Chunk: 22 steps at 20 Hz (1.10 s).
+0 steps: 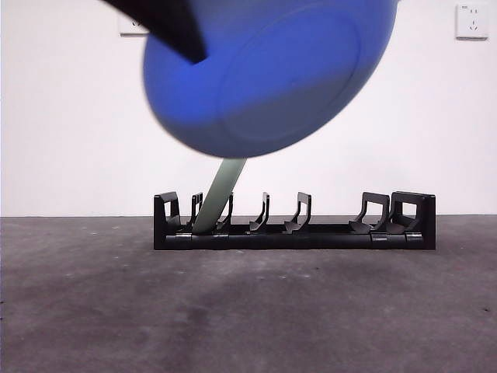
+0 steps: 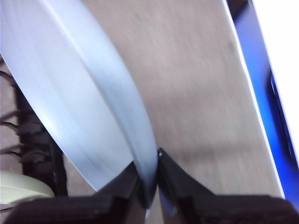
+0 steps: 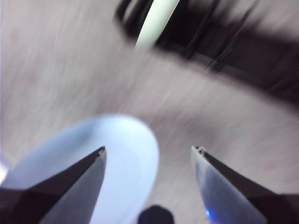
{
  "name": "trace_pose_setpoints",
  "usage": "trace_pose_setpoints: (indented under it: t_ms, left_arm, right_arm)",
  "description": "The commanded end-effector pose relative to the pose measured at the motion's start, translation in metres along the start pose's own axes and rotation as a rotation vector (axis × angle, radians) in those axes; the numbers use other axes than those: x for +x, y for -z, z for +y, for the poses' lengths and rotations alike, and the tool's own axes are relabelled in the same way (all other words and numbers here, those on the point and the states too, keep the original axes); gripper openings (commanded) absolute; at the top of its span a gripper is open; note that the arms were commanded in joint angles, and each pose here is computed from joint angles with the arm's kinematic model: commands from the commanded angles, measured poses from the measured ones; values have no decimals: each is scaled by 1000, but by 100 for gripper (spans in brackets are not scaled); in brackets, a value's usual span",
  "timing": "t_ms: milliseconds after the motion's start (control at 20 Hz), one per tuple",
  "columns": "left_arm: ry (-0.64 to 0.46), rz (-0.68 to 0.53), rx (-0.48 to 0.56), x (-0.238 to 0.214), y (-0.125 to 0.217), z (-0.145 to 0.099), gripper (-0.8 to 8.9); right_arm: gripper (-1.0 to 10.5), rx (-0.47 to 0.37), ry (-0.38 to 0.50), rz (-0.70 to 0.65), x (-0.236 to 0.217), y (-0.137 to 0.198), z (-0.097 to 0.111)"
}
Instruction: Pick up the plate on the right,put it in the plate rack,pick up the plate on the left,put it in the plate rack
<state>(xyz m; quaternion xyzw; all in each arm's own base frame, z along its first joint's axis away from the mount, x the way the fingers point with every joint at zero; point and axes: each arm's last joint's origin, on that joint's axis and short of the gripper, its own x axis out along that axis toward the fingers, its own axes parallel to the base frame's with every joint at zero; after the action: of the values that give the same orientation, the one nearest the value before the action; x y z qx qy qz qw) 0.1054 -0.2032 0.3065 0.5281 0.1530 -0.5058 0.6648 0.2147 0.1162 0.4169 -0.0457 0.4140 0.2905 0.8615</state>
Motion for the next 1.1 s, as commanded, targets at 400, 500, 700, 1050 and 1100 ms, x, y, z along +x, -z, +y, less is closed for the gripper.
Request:
trace_pose_setpoints:
  t_ms: [400, 500, 700, 1050, 1100]
  left_arm:
    - [-245, -614, -701, 6, -24, 68, -8]
    - [-281, -667, -768, 22, -24, 80, -8]
    - [-356, -665, -817, 51, -20, 93, -8]
    - [-408, -587, -871, 89, -16, 129, -8]
    - [-413, -582, -874, 93, -16, 134, -8]
  right_arm:
    - [314, -1, 21, -431, -138, 64, 24]
    - [314, 0, 21, -427, -148, 77, 25]
    - [314, 9, 25, -368, -153, 91, 25]
    - [314, 17, 31, -292, -152, 100, 25]
    - [314, 18, 31, -289, -152, 100, 25]
